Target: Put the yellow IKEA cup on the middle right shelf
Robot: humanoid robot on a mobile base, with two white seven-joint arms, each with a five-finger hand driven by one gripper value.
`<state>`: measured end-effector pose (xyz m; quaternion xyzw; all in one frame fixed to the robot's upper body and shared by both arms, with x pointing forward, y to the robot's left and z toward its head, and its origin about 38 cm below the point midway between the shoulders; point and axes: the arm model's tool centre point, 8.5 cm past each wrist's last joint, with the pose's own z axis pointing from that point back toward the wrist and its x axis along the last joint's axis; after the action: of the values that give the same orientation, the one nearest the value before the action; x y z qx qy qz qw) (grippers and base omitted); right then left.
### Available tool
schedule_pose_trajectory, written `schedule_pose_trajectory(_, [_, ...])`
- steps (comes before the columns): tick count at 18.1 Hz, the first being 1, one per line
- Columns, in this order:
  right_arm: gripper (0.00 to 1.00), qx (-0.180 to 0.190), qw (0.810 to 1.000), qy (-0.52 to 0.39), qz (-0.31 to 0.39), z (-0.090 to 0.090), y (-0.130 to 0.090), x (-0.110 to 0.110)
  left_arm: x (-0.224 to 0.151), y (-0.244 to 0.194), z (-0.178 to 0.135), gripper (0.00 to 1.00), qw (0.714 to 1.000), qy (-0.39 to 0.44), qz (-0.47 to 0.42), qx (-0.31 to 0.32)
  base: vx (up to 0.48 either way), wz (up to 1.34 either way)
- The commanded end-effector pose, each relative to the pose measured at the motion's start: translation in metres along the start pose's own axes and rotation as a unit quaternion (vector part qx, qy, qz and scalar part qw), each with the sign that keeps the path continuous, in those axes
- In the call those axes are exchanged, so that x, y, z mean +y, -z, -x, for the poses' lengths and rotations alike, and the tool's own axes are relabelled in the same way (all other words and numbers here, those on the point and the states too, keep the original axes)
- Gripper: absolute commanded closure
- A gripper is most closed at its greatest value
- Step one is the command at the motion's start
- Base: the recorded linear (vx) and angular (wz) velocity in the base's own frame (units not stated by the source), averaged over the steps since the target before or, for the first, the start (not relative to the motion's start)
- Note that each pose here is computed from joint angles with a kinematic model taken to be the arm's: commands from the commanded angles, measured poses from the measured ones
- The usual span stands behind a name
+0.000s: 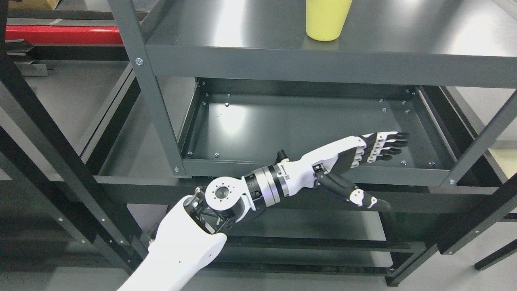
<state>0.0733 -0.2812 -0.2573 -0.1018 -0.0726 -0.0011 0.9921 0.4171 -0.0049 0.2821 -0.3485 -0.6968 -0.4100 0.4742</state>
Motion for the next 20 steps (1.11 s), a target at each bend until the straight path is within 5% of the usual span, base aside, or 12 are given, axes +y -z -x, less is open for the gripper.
schedule_pose_trajectory(1, [0.01,0.007,1.000,0.002,0.006,0.009,0.001,-0.010,0.065,-0.082,0.073,0.02,0.968,-0.015,-0.245,0.052,0.000,0.00])
schedule_pose_trajectory(4, [0.01,0.007,1.000,0.002,0.006,0.009,0.001,-0.010,0.089,-0.125,0.077,0.02,0.941,-0.012,-0.334,0.050,0.000,0.00])
schedule_pose_trajectory(7, [0.01,0.007,1.000,0.002,0.006,0.009,0.001,-0.010,0.061,-0.144,0.091,0.02,0.943,-0.011,-0.332,0.029,0.000,0.00])
schedule_pose_trajectory(11, [0.01,0.007,1.000,0.001,0.006,0.009,0.001,-0.010,0.031,-0.160,0.088,0.02,0.942,-0.009,-0.335,0.002,0.000,0.00])
schedule_pose_trajectory(20, [0.01,0.007,1.000,0.002,0.006,0.009,0.001,-0.010,0.037,-0.164,0.053,0.02,0.914,0.006,-0.404,-0.026,0.000,0.00])
